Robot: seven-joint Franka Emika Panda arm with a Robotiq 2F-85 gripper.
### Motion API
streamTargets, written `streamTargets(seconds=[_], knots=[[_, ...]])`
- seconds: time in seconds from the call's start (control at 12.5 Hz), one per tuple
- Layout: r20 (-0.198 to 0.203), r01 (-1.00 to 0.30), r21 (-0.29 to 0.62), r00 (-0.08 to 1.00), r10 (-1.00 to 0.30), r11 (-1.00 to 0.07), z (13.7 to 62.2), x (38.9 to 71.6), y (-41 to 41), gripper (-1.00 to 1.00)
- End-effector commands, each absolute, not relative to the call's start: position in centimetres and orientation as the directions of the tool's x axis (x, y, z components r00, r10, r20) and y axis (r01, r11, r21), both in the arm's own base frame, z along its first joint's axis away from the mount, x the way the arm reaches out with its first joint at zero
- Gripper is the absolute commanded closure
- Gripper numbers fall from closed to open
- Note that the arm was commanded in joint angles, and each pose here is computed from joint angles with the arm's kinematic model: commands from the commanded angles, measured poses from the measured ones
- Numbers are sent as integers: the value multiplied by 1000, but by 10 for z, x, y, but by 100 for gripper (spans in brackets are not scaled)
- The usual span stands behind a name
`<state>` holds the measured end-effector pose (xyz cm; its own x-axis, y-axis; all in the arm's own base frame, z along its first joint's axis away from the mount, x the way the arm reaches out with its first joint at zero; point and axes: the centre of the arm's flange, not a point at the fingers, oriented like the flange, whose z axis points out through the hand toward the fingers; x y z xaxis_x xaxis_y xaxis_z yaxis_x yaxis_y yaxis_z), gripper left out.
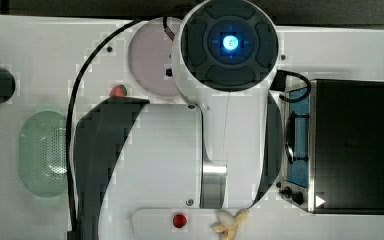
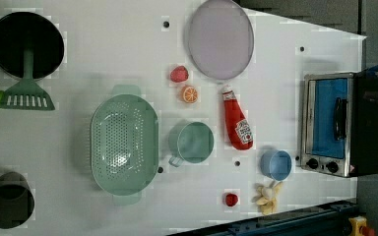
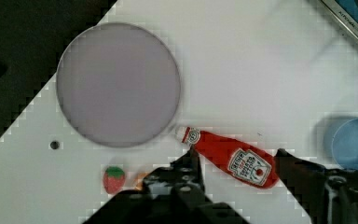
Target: Pick Ketchup from the table and place it in strainer.
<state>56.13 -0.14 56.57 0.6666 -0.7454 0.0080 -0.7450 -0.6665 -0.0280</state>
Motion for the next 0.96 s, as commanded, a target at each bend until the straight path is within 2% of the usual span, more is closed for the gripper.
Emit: streamTargets(seconds=[0.08,0.24,0.48,0.64,0.8,0.96], knots=[[-22,-732,8,681,-732,-682,608,497,-14,-58],[-49,-717,32,694,-718,-696,586,502,-11,-100],[-123,-614,77,776,-618,-786,530,509,-4,-100],[-171,-470,74,863,-476,-879,488,513,2,-100],[-209,-268,41,940,-271,-962,447,515,5,-100],[-190,-45,-10,981,-42,-999,413,517,8,-100]])
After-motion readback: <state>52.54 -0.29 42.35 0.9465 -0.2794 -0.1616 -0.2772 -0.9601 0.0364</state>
